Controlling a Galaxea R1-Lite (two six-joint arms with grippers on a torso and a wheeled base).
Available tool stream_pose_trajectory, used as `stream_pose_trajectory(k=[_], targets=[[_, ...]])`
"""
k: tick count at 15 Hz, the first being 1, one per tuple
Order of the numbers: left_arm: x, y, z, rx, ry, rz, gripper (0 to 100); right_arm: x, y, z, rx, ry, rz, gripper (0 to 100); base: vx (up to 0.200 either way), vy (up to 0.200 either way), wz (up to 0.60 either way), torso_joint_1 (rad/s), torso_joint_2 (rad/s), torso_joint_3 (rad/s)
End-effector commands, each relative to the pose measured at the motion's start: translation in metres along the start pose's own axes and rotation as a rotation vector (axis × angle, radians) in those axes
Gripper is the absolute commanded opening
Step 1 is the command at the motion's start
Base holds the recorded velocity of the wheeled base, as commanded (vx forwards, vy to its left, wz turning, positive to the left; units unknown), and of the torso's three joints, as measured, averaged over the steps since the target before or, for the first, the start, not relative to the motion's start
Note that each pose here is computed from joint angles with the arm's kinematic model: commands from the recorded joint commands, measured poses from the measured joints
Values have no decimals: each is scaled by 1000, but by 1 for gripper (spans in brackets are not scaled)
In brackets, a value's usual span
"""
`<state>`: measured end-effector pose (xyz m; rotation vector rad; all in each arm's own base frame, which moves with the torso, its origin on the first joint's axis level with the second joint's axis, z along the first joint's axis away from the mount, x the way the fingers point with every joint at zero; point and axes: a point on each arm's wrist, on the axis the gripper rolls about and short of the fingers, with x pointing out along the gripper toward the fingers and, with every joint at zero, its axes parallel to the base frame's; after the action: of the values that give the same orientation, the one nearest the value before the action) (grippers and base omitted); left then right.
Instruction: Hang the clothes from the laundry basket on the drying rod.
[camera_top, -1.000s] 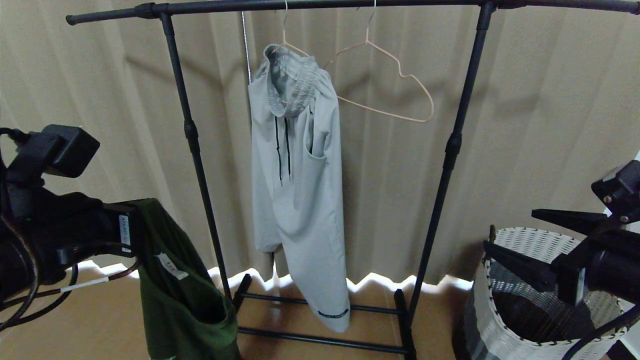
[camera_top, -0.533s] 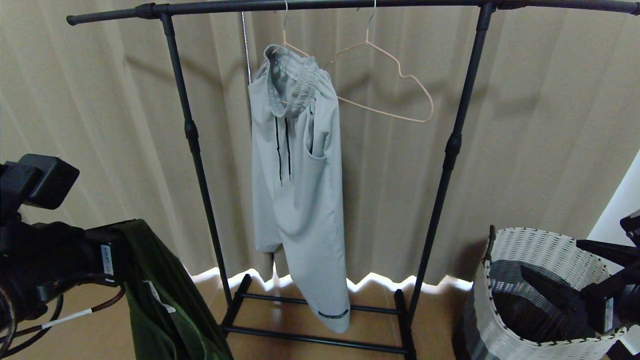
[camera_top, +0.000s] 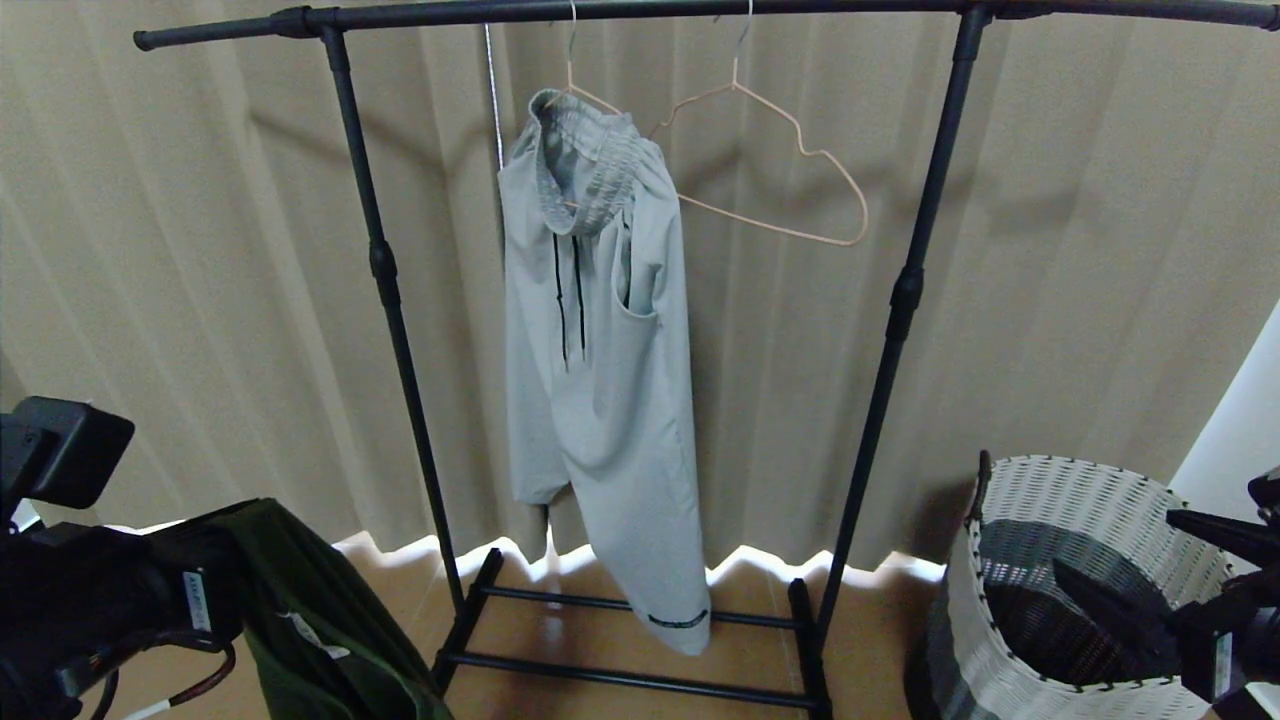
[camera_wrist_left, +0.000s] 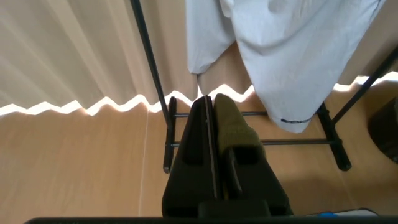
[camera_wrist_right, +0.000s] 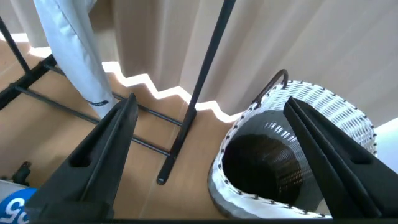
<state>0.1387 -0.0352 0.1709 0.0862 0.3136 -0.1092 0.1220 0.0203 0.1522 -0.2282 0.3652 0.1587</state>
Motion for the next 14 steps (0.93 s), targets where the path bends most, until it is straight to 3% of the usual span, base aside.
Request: stream_pose_trajectory(k=[1, 8, 11, 14], targets=[[-5, 1, 1, -6, -21, 2, 0, 0, 2, -9, -12, 27, 3, 100, 0, 0, 0, 0, 0, 0], [-7, 2, 5, -7, -41, 4, 0, -1, 2, -10, -6, 29, 5, 100, 0, 0, 0, 0, 0, 0], [-1, 1, 3, 3, -12, 2, 0, -2, 2, -10, -5, 25, 4, 100, 0, 0, 0, 11, -38, -17], [1, 0, 0, 7, 3, 0, 0, -5, 1, -10, -4, 7, 1, 100, 0, 0, 0, 85, -248, -232]])
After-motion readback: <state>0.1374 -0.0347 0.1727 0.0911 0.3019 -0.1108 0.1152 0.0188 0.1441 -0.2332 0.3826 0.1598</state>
